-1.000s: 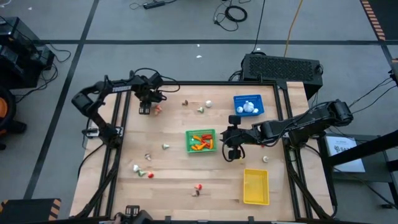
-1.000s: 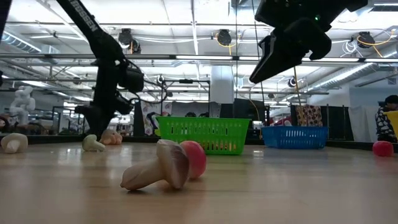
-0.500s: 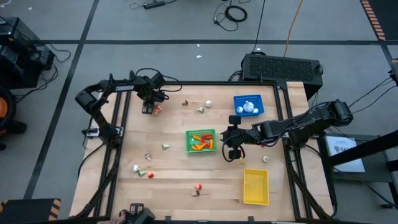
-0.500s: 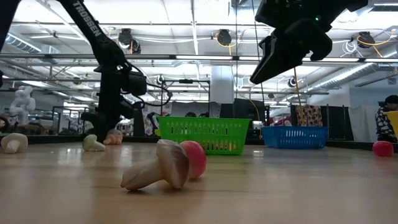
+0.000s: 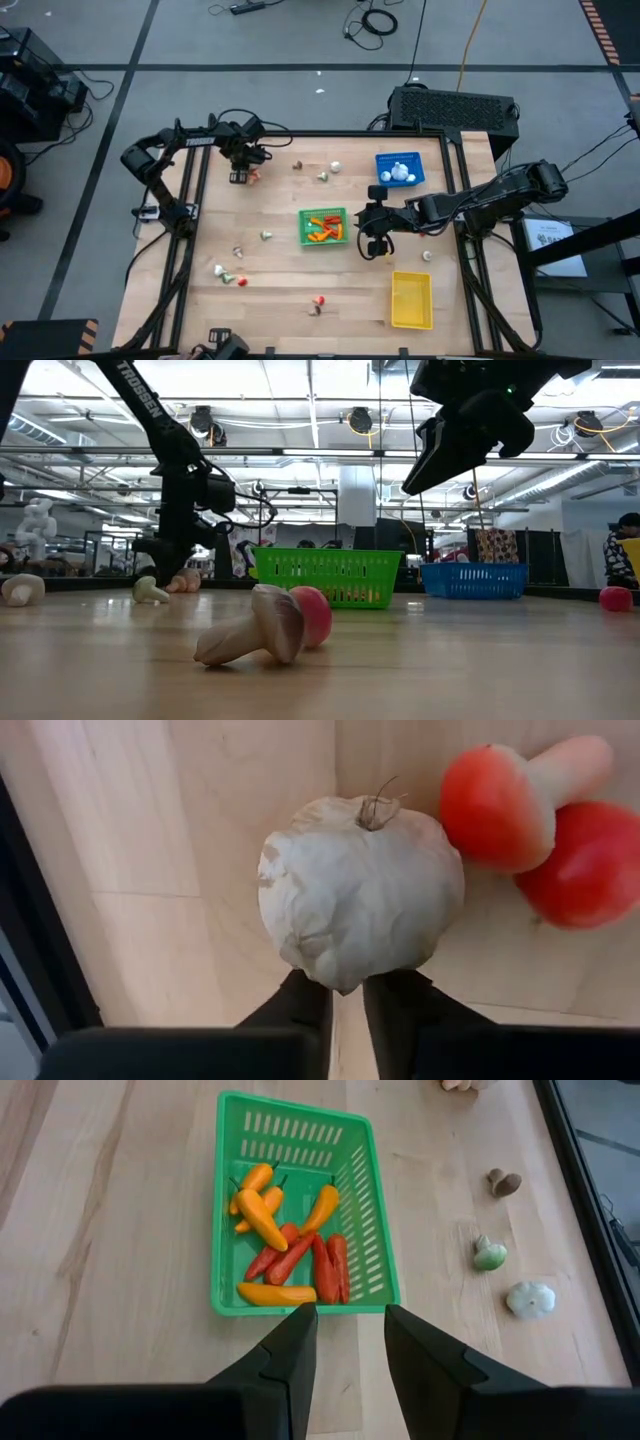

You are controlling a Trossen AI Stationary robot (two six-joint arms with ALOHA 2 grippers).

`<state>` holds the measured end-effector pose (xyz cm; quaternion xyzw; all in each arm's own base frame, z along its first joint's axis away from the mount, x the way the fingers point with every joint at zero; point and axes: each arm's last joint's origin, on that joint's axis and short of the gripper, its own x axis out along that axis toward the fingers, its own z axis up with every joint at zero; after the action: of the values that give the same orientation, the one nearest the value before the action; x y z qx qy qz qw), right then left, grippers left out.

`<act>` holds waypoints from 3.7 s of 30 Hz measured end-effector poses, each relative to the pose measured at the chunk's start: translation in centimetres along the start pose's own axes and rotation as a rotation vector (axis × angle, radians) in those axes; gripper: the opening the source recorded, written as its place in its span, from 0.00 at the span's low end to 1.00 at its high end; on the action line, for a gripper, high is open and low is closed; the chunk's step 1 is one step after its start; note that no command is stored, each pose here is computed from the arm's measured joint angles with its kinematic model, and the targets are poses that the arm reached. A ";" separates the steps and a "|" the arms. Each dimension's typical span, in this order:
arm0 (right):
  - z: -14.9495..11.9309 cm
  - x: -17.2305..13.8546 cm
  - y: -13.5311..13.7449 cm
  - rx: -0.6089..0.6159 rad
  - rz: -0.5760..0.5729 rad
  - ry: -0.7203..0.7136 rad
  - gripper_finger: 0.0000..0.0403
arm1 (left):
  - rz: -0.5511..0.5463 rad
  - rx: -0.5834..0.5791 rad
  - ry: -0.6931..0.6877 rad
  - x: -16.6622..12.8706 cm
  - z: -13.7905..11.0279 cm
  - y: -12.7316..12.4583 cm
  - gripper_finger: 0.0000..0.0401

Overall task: Sort produce into baskets
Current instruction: Put the garlic into the blue bin

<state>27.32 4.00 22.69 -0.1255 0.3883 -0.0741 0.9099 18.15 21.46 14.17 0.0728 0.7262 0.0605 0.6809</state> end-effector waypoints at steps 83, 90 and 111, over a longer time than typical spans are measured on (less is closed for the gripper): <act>-2.2 -7.5 -3.8 0.340 -0.356 -0.004 0.28 | -0.035 -0.268 -1.128 -4.1 33.8 -1.5 0.29; -2.2 -7.5 -3.8 0.340 -0.353 -0.003 0.28 | -0.006 -0.287 -1.112 -4.0 33.8 -1.4 0.35; -2.2 -7.7 -3.1 0.328 -0.324 -0.002 0.28 | 0.003 0.043 -0.564 -11.1 25.1 -0.8 0.36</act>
<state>20.29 2.48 27.38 -0.0366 0.3448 -0.2815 0.8947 43.90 18.36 23.25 0.1023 0.5090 0.0237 0.8543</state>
